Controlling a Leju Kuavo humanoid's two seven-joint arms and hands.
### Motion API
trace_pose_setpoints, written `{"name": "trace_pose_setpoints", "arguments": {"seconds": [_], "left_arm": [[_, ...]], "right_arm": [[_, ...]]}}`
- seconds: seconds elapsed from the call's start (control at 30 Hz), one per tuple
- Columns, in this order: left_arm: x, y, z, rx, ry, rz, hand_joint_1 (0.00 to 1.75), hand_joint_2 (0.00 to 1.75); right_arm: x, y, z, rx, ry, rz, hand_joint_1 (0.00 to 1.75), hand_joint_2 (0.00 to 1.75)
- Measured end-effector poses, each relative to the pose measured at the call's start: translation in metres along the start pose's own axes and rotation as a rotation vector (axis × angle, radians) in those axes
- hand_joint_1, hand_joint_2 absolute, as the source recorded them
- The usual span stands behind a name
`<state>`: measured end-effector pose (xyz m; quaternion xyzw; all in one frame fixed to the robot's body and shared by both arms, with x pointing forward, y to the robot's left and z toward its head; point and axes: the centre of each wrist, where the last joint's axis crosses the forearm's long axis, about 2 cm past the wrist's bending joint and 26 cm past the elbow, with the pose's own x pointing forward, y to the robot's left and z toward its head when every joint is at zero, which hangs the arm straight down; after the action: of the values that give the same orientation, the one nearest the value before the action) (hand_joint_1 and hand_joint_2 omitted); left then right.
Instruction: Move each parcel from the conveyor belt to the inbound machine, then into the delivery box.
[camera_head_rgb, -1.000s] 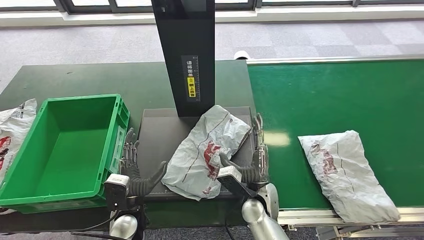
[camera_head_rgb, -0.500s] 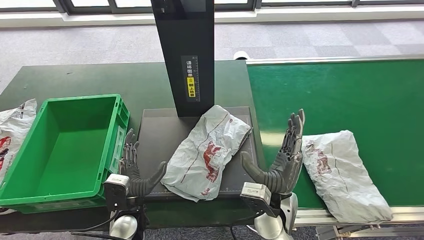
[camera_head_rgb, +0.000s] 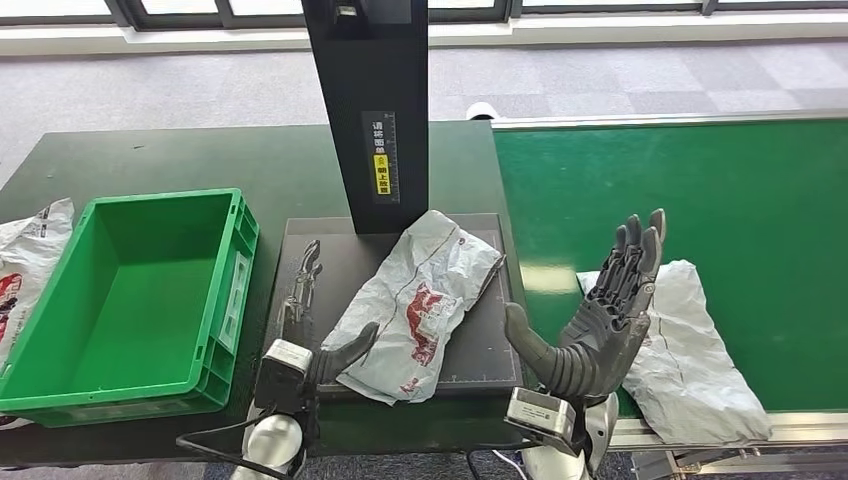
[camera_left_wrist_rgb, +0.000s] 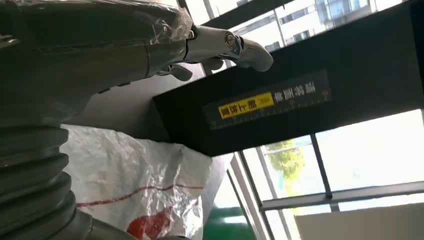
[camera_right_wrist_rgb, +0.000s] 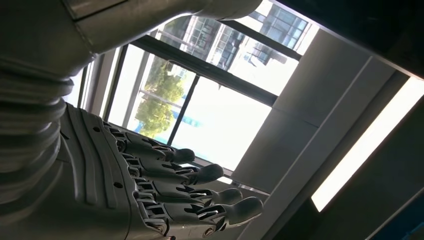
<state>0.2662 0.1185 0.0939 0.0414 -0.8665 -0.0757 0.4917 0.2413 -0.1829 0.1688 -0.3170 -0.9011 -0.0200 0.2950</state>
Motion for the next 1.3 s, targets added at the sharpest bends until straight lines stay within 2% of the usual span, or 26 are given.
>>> {"name": "trace_pose_setpoints", "arguments": {"seconds": [0.17,0.37,0.57,0.8,1.03,1.17,1.27,1.3], "left_arm": [[0.002,-0.019,-0.025,-0.132,0.026,-0.072,0.00,1.75],[-0.002,-0.035,-0.045,-0.197,0.076,-0.134,0.00,1.75],[-0.012,-0.044,-0.044,-0.285,0.174,-0.227,0.00,1.75],[-0.026,-0.051,-0.033,-0.411,0.339,-0.416,0.00,1.75],[-0.031,-0.053,-0.029,-0.481,0.396,-0.502,0.00,1.75],[-0.032,-0.055,-0.031,-0.530,0.411,-0.566,0.40,1.75],[-0.031,-0.056,-0.032,-0.560,0.413,-0.593,0.40,1.75],[-0.031,-0.056,-0.032,-0.565,0.413,-0.598,0.74,1.75]], "right_arm": [[0.002,0.006,-0.008,-0.018,-0.007,-0.033,0.00,1.75],[0.002,0.013,-0.016,-0.027,-0.020,-0.057,0.00,1.75],[0.003,0.015,-0.016,-0.022,-0.019,-0.066,0.00,1.75],[0.003,0.016,-0.017,-0.019,-0.022,-0.064,0.00,1.75],[0.003,0.016,-0.017,-0.017,-0.025,-0.061,0.00,1.75],[0.003,0.016,-0.017,-0.017,-0.025,-0.061,0.00,1.75],[0.003,0.016,-0.018,-0.020,-0.025,-0.063,0.00,1.75],[0.003,0.016,-0.018,-0.021,-0.025,-0.064,0.00,1.75]]}}
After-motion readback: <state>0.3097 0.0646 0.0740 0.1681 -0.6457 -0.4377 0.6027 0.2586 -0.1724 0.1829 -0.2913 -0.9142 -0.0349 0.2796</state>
